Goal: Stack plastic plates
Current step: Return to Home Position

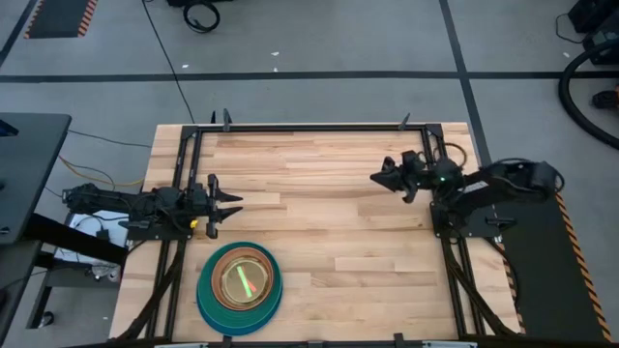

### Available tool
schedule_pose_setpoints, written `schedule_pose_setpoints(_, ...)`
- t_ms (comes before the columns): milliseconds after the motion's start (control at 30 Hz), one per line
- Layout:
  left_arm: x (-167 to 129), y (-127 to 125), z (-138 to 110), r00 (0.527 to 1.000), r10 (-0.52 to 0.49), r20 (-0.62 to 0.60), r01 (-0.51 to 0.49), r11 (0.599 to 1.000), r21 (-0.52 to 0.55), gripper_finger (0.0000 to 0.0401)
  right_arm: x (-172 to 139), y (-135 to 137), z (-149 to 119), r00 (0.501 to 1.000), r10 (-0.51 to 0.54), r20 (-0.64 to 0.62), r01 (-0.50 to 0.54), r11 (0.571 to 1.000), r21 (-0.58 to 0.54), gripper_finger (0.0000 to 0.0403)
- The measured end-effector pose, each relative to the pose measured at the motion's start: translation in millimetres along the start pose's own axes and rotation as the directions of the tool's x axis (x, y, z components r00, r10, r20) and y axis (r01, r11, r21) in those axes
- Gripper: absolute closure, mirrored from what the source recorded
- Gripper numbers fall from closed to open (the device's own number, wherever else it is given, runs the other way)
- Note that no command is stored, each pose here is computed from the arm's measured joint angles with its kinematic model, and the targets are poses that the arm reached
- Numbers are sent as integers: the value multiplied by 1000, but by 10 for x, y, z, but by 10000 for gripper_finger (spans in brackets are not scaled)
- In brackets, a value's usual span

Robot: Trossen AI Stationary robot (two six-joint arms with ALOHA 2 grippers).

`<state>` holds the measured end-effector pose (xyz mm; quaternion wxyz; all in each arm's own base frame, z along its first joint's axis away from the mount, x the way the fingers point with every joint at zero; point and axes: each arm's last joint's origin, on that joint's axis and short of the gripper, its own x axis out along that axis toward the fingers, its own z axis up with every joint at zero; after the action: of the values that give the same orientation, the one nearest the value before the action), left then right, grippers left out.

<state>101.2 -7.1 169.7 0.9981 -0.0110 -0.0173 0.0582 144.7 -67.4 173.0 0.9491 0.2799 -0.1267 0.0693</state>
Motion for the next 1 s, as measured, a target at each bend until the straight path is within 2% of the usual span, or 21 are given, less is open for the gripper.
schedule_pose_setpoints(400, 0, 0, 0, 1000, 0, 0, 0, 1000, 0, 271, -184, 250, 346, 978, 123, 171, -105, 988, -110, 391)
schedule_pose_setpoints(533, 0, 0, 1, 1000, 0, 1, 0, 1000, 0, 271, -262, 295, 435, 968, 134, 212, -104, 983, -149, 391)
schedule_pose_setpoints(867, 0, 0, 0, 1000, 0, 0, 0, 1000, 0, 271, -462, 316, 607, 953, 85, 290, -63, 994, -85, 391)
schedule_pose_setpoints(1000, 0, 0, 1, 1000, 0, 1, 0, 1000, 0, 271, -504, 375, 644, 942, 100, 321, -79, 994, -79, 391)
